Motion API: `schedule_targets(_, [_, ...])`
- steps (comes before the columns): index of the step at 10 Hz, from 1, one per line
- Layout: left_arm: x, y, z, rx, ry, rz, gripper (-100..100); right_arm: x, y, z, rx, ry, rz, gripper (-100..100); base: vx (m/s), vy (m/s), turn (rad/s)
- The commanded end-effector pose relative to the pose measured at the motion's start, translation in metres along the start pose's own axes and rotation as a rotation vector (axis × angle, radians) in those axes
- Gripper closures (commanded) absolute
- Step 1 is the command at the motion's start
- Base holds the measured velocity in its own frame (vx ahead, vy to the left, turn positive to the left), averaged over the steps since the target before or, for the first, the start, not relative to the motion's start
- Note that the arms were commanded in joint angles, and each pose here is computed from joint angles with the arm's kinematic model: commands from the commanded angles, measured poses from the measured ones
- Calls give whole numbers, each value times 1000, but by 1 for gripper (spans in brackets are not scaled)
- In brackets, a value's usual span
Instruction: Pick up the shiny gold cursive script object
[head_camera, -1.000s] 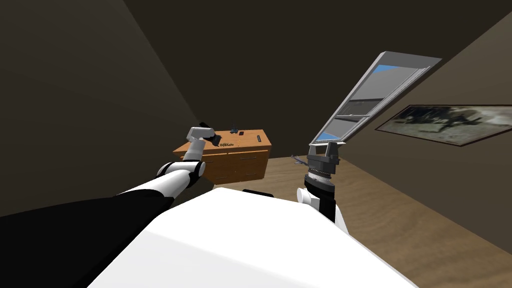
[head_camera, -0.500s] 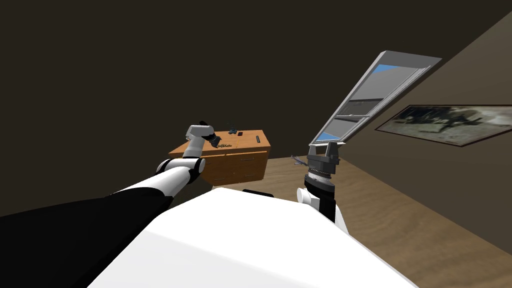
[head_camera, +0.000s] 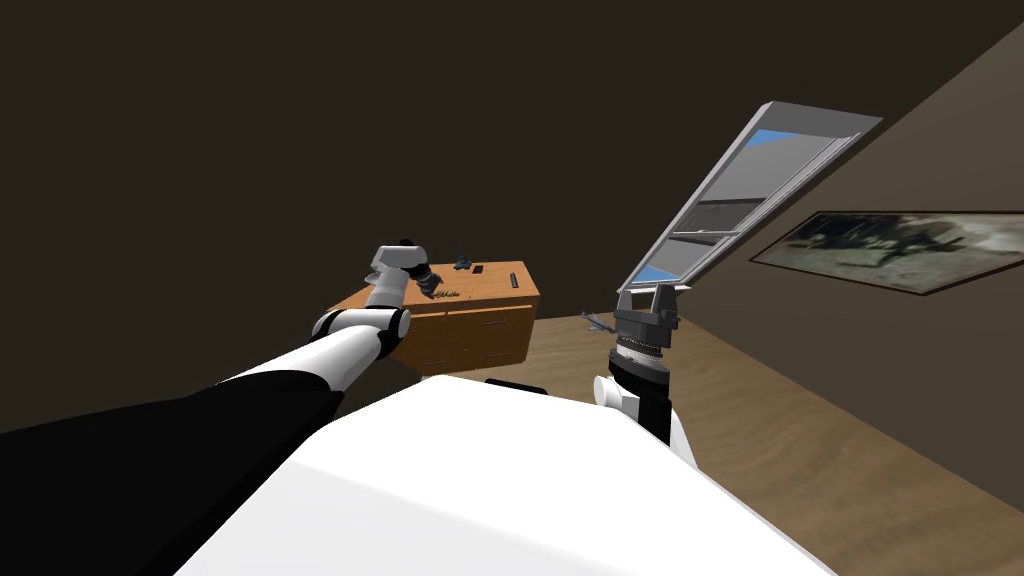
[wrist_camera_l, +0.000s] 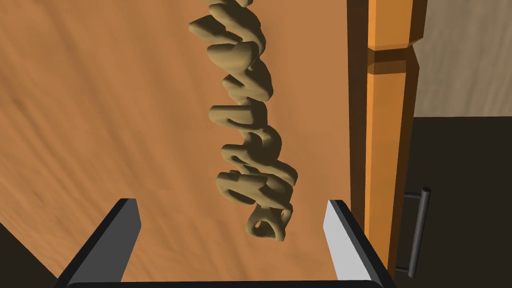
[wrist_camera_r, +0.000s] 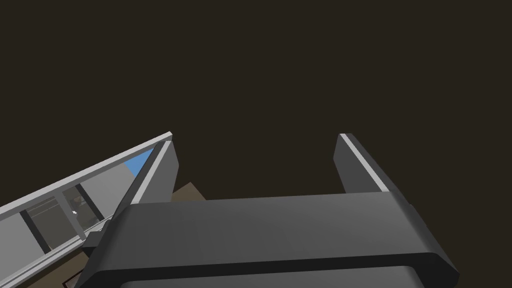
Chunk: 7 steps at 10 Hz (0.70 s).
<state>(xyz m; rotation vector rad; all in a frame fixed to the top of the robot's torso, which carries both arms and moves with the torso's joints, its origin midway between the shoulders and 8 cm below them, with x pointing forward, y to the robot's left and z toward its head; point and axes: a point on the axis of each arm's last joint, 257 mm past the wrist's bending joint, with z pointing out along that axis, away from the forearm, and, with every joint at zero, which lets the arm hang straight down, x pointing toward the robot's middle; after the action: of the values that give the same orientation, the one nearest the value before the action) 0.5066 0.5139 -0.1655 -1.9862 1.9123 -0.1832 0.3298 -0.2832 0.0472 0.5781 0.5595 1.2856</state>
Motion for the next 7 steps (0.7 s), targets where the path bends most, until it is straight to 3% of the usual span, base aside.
schedule_targets(1, [3, 11, -1, -46, 18, 3, -100, 0, 0, 0, 0, 0, 0, 0, 54, -19, -5])
schedule_targets(4, [10, 28, -7, -143, 64, 13, -100, 0, 0, 0, 0, 0, 0, 0, 66, -13, -6])
schedule_targets(7, [15, 40, -10, -199, 89, 18, -100, 0, 0, 0, 0, 0, 0, 0, 53, -13, -4])
